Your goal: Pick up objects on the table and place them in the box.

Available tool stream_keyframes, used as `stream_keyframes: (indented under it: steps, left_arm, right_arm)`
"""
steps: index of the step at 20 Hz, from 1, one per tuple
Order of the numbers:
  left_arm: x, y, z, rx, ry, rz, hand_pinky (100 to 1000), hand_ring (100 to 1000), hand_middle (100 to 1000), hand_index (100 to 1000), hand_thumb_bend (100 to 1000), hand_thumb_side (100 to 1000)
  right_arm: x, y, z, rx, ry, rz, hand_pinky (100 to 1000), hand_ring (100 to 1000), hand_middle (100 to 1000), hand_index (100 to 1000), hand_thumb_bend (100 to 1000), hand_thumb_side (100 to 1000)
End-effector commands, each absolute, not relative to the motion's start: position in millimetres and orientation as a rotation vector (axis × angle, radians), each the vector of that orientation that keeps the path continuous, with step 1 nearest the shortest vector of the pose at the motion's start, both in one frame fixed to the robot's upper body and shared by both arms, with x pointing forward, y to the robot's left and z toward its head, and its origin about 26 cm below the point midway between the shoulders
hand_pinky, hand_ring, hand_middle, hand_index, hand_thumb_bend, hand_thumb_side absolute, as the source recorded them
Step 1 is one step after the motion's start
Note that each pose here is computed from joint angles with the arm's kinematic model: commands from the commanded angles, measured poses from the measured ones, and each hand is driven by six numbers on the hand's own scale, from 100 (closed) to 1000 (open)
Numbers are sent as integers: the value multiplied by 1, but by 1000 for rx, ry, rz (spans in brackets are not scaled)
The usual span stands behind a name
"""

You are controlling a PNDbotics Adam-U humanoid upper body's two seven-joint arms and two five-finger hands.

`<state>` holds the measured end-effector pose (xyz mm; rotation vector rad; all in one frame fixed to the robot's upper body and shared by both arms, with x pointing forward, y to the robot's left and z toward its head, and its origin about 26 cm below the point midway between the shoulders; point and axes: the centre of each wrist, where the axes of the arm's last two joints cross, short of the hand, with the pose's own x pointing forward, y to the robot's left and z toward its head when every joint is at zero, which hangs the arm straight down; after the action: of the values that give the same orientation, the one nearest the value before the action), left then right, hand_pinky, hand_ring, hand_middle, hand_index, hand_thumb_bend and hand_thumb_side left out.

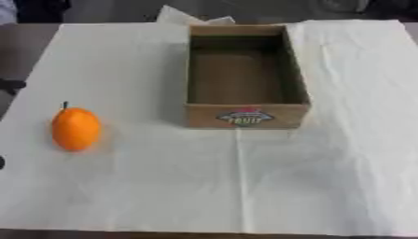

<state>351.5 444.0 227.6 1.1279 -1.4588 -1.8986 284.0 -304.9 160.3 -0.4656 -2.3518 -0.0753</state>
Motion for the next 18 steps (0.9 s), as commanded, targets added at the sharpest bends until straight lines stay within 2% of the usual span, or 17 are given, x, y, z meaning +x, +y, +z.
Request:
stream_keyframes:
  steps: [1, 8, 10, 12, 14, 15, 16, 17, 18]
  left_arm:
    - [354, 437, 246, 1142, -1481, -1931, 605, 802, 735, 1000, 952, 982]
    - [367, 416, 253, 1111, -1512, -1973, 608, 806, 745, 1000, 811, 878]
    - [370, 413, 251, 1081, -1505, -1991, 626, 825, 771, 1000, 709, 787]
    - [373, 412, 251, 1055, -1481, -2018, 638, 836, 788, 1000, 667, 756]
    - [376, 411, 249, 1020, -1465, -2052, 657, 856, 820, 1000, 684, 729]
    - [377, 409, 250, 1007, -1464, -2070, 671, 867, 838, 1000, 751, 721]
    - [378, 406, 251, 1000, -1462, -2086, 674, 870, 842, 1000, 778, 720]
    - [378, 404, 253, 1000, -1460, -2102, 684, 874, 847, 1000, 856, 734]
    - [378, 401, 255, 1009, -1455, -2116, 686, 875, 849, 1000, 889, 742]
  right_arm:
    - [282, -304, 168, -468, -2381, -48, 862, 900, 543, 785, 100, 937]
    - [282, -303, 168, -457, -2382, -40, 863, 901, 543, 784, 100, 938]
    - [282, -303, 168, -454, -2382, -38, 863, 901, 543, 784, 100, 939]
    - [282, -303, 167, -452, -2380, -38, 863, 902, 543, 784, 100, 940]
    - [282, -302, 167, -450, -2378, -36, 863, 902, 543, 783, 100, 940]
    - [282, -302, 167, -450, -2377, -36, 864, 903, 542, 783, 100, 941]
    - [282, -302, 167, -449, -2377, -36, 864, 903, 542, 782, 100, 941]
    - [282, -302, 167, -448, -2376, -36, 863, 903, 542, 782, 100, 941]
    - [282, -302, 167, -448, -2376, -36, 863, 903, 542, 782, 100, 941]
